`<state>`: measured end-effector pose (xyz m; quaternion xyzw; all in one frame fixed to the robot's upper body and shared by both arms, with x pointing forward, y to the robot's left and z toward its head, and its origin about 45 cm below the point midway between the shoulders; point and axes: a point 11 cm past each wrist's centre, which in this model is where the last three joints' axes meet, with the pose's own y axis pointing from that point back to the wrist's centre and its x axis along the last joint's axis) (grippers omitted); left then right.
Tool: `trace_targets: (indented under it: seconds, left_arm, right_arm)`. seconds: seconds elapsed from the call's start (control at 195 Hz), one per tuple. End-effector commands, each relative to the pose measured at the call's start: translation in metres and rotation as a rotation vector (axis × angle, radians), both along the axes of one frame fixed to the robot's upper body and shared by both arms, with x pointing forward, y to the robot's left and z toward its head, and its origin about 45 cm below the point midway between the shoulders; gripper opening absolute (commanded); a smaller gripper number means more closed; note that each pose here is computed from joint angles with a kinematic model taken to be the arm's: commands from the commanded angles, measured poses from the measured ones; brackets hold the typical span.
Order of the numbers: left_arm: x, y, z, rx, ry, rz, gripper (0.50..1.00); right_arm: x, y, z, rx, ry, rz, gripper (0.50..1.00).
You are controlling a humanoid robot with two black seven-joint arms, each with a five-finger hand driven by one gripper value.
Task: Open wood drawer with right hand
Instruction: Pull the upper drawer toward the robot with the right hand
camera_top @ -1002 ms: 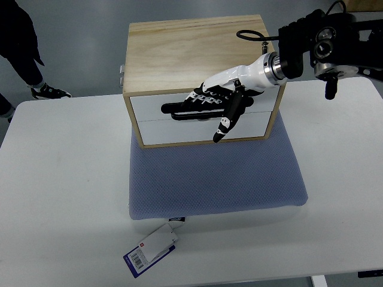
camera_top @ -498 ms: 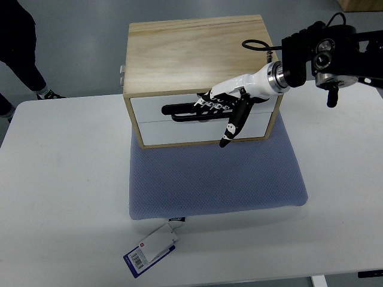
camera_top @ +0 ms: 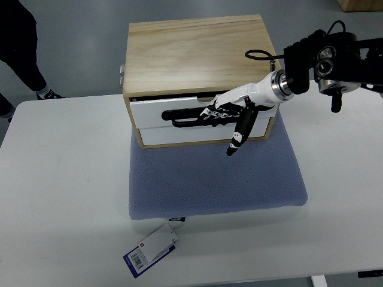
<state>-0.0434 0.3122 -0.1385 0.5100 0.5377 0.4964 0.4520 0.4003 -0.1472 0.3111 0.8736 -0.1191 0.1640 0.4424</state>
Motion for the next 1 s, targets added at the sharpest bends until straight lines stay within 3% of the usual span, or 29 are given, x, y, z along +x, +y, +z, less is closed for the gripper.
trace_targets:
  seconds: [0.0,0.997]
  left_arm:
    - [0.0,0.0,0.0,0.001,0.0,0.0,1.0]
    - [0.0,0.0,0.0,0.001,0.0,0.0,1.0]
  right_arm:
    - [-0.002,0.002,0.002,0.002,0.003,0.011,0.944]
    - [-0.032,0.004,0.006,-0.01,0.099,0.13,0.944]
